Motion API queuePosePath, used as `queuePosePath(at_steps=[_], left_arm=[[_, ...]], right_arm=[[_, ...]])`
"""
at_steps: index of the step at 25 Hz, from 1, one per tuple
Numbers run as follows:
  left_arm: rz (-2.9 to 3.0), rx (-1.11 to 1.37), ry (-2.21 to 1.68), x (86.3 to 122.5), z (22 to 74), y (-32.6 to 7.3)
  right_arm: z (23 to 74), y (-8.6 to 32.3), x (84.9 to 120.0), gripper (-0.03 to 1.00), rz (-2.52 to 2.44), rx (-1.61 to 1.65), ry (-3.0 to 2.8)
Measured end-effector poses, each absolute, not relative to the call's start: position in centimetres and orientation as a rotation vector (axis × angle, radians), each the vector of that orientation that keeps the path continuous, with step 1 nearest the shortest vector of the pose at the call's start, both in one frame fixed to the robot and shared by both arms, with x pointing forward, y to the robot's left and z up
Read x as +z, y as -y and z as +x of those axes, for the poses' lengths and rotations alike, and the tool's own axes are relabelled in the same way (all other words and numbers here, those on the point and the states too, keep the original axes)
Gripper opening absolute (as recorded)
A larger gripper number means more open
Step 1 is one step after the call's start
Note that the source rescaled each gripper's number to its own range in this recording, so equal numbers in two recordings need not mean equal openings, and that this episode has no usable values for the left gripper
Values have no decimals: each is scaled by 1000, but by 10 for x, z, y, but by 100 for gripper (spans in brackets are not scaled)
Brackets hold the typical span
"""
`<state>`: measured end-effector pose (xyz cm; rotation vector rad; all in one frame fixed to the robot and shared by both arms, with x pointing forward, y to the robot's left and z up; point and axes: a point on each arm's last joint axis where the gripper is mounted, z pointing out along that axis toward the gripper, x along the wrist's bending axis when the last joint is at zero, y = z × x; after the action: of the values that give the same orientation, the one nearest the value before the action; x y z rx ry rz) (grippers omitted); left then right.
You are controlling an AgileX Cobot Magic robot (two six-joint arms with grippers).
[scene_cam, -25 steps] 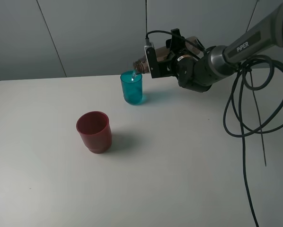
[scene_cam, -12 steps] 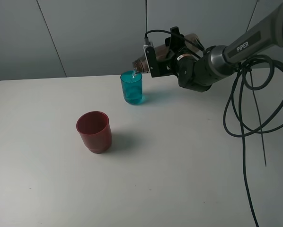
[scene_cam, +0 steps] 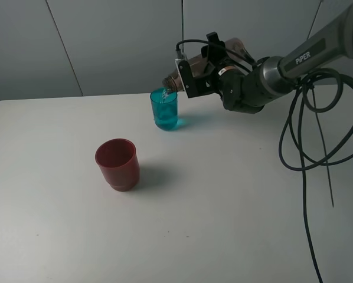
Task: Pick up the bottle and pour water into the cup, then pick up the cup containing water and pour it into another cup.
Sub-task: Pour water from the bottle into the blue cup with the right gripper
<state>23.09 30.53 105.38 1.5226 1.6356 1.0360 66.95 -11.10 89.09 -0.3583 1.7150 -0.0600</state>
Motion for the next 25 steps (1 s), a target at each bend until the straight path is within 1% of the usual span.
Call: queuePosePath(at_steps=[5,14,25], left_arm=[[1523,1036,-1636,1054,231,-305],[1523,1036,-1636,1054,231,-305],[1523,1036,-1636,1054,231,-305]], right_arm=[[670,110,892,2,-374,-59,-1705],[678,104,905,2,-374,-48,-1650],[679,102,908,2,-398,-45,-1631]])
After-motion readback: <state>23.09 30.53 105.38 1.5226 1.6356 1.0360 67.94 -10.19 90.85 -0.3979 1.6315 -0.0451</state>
